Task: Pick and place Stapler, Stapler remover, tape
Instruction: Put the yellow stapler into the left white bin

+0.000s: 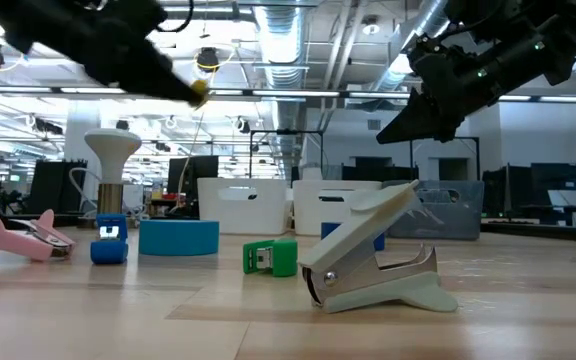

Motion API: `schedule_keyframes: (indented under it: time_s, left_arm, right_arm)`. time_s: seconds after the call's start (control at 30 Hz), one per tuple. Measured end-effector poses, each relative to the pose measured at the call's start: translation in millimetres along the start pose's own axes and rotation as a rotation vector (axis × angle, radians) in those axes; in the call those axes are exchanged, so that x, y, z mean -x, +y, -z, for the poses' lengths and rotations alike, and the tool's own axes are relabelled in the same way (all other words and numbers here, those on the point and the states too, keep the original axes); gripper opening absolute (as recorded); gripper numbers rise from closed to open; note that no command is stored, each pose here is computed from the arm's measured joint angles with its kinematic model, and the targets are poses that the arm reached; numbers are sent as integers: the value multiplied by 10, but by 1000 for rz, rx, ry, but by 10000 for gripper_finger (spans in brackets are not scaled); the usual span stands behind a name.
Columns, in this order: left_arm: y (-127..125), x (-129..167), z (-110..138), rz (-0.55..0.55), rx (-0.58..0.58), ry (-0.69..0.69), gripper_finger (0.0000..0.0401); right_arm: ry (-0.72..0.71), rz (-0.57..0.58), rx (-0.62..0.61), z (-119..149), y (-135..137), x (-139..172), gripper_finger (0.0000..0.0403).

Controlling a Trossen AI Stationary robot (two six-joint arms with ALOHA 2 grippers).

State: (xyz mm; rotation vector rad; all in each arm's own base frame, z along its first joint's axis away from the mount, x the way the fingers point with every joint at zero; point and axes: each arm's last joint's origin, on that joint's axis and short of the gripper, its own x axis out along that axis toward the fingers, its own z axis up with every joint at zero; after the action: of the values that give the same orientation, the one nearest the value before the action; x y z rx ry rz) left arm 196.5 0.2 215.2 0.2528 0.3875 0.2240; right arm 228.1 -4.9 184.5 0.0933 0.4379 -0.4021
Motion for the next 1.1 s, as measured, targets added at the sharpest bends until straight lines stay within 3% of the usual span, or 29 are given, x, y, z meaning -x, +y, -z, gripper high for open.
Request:
schedule_keyframes:
  time_s: [0.13, 0.33, 0.47, 0.67, 0.8, 1.1]
  left_arm:
    - [234, -71, -59, -93, 30, -88, 51]
    - [497, -276, -13, -43, 130, -134, 51]
    - [630, -472, -113, -45, 166, -117, 51]
    - [860, -728, -221, -69, 163, 40, 51]
    - [1033, -870, -80, -100, 222, 210, 51]
    - [1234, -1100, 157, -103, 357, 300, 51]
  right_arm:
    - [1, 11, -5, -4, -27, -10, 0]
    - [11, 27, -8, 1, -61, -21, 0]
    - [13, 36, -11, -1, -82, -28, 0]
    - [13, 40, -14, -1, -91, -31, 0]
    - [14, 40, -14, -1, -91, -31, 0]
    - [14, 42, -8, -2, -95, -32, 0]
